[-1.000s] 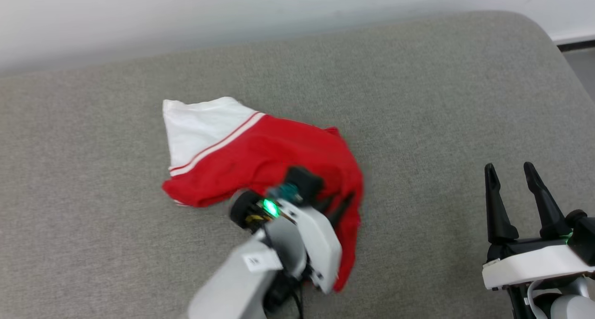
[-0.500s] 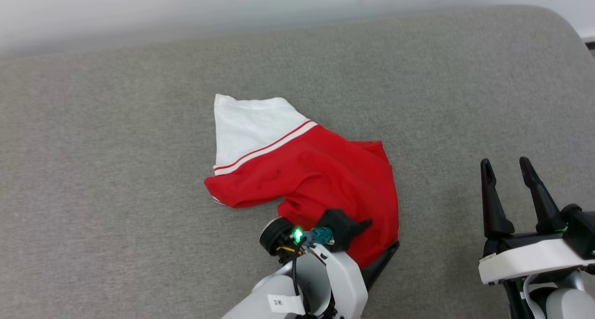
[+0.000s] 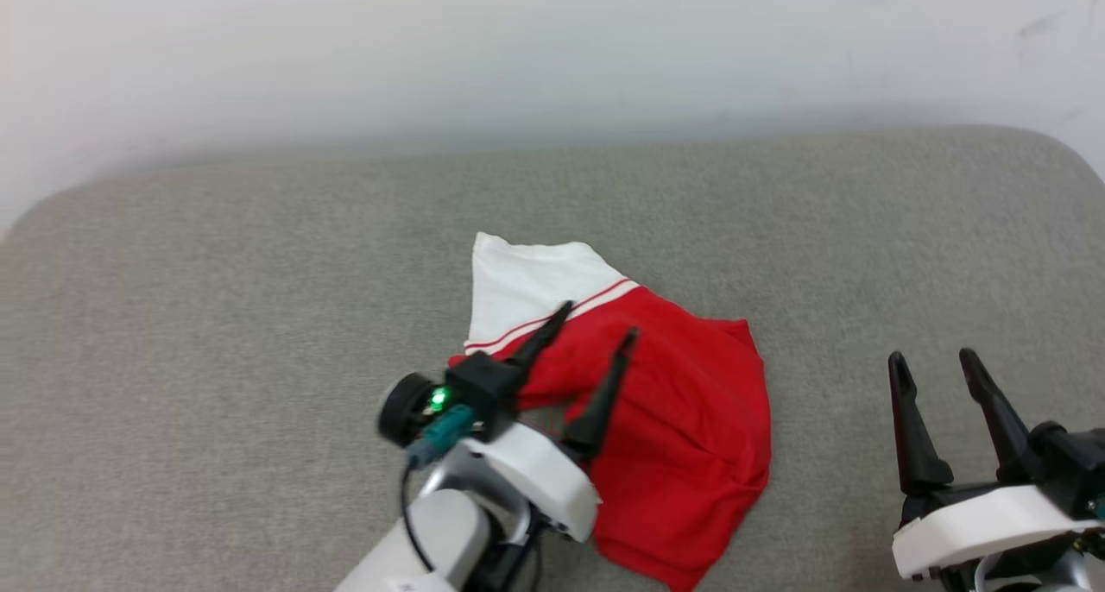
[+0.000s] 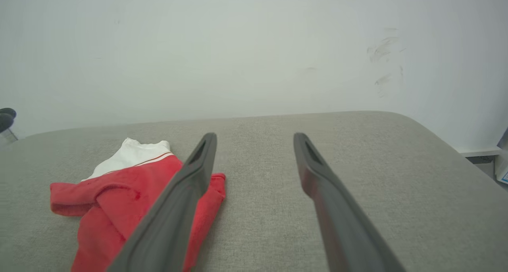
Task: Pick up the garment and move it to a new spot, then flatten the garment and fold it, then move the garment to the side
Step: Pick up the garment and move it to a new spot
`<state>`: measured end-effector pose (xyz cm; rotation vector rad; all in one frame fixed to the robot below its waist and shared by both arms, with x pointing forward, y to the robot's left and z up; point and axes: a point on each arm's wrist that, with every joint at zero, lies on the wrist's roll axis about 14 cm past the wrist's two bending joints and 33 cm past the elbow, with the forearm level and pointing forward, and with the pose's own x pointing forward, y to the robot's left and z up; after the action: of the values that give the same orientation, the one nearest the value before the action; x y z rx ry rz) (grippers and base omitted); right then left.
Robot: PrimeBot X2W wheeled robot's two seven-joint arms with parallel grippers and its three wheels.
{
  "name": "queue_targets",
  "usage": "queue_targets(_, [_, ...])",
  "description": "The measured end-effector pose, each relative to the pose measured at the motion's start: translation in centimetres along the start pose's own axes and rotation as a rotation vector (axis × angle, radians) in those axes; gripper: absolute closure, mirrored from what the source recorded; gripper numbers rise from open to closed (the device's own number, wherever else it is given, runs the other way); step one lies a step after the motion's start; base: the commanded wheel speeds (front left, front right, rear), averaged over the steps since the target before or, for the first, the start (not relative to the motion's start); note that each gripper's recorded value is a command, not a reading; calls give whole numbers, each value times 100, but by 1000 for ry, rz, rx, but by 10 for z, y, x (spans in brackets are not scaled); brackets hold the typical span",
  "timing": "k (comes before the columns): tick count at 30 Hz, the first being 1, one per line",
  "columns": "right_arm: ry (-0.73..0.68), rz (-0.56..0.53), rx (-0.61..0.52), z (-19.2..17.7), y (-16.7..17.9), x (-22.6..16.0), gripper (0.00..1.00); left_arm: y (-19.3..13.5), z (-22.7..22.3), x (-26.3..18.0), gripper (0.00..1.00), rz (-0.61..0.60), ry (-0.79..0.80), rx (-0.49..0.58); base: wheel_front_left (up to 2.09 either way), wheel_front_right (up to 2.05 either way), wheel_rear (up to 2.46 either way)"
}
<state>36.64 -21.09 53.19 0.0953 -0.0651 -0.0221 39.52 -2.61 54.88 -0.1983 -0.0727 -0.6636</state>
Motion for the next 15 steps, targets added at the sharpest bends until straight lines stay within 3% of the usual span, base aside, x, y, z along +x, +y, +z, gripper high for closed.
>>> queue_targets(11, [-21, 70, -5, 14, 23, -9, 0, 101, 30, -74, 0, 404, -90, 92, 0, 0, 0])
queue_targets(15, [-34, 82, -8, 19, 26, -11, 0, 126, 37, -104, 0, 502, -99, 123, 0, 0, 0])
